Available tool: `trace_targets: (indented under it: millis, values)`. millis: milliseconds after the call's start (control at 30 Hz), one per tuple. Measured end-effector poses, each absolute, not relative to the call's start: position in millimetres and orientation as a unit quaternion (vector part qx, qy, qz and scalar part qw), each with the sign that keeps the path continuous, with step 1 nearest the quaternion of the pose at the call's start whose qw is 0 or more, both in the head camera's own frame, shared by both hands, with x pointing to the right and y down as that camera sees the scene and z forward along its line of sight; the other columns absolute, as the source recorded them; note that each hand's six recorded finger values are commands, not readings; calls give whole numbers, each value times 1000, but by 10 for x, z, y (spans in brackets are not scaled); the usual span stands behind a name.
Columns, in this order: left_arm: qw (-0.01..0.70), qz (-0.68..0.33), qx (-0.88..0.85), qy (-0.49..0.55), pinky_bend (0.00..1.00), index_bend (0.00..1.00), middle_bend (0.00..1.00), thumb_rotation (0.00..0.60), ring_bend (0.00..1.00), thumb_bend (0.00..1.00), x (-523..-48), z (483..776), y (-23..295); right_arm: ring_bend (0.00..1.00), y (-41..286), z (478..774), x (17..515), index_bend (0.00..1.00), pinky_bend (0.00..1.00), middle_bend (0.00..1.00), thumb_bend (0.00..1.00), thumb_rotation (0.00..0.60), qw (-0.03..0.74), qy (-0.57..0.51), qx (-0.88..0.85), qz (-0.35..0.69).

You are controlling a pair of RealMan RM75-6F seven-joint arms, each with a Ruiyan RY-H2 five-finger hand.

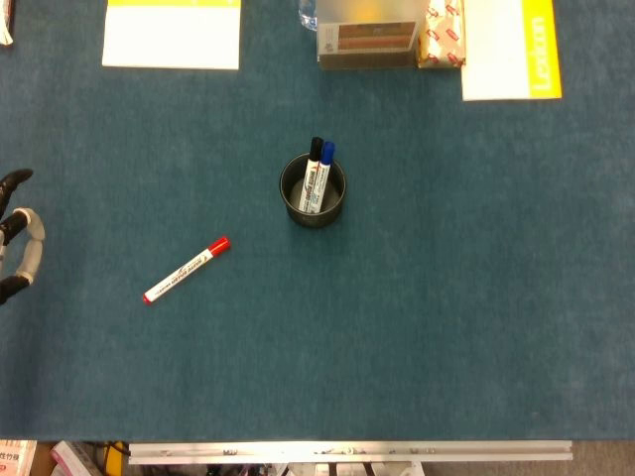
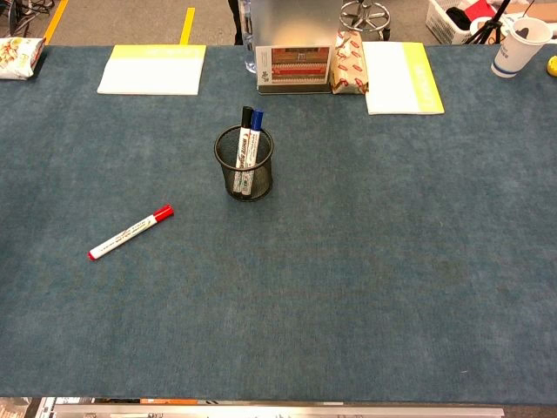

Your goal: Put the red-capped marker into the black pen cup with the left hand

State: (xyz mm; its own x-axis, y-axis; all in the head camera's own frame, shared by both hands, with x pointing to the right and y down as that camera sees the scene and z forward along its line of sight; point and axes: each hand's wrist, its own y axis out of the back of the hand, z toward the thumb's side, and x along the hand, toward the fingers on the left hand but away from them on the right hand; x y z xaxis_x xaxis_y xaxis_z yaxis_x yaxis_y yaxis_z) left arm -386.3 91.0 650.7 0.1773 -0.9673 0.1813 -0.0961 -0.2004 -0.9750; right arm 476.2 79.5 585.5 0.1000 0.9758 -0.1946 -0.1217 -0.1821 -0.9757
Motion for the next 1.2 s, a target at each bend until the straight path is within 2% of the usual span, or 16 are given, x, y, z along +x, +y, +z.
trace_targets:
  millis: [433,567,633,733,800,1033,1100,1167,1200]
  values:
    - [457,-487,-615,419,251,606,182,600,61,434,-3841,6590,953,244,761,5876,4781,473,459,311,0,600,502,-395,-543,544]
    - [449,-499,-620,406,250,613,180,600,61,388,-3830,6696,973,244,758,5869,4790,473,460,311,0,600,502,-396,-542,545]
    - [449,-505,-622,395,209,615,178,600,61,368,-3792,6759,978,244,762,5857,4775,473,460,311,0,600,503,-398,-543,542]
    - [453,-514,-623,378,66,621,172,600,45,351,-3702,6848,981,244,769,5830,4753,473,460,311,0,600,505,-402,-544,536]
    - [455,-522,-621,367,14,626,159,600,17,338,-3647,6902,981,244,778,5811,4733,473,460,311,0,600,508,-404,-545,531]
    - [460,-562,-614,309,0,614,144,598,0,325,-3292,7163,923,245,781,5770,4724,473,460,312,0,600,506,-409,-547,527]
    - [459,-564,-619,297,0,604,141,547,0,323,-3155,7222,892,245,771,5759,4724,473,460,312,0,600,505,-412,-548,525]
    - [460,-561,-625,289,0,594,139,432,0,313,-3007,7260,859,245,763,5761,4725,473,460,313,0,600,503,-413,-549,524]
    - [461,-560,-626,286,0,591,139,402,0,307,-2952,7267,847,245,758,5769,4728,473,460,313,0,600,502,-412,-550,525]
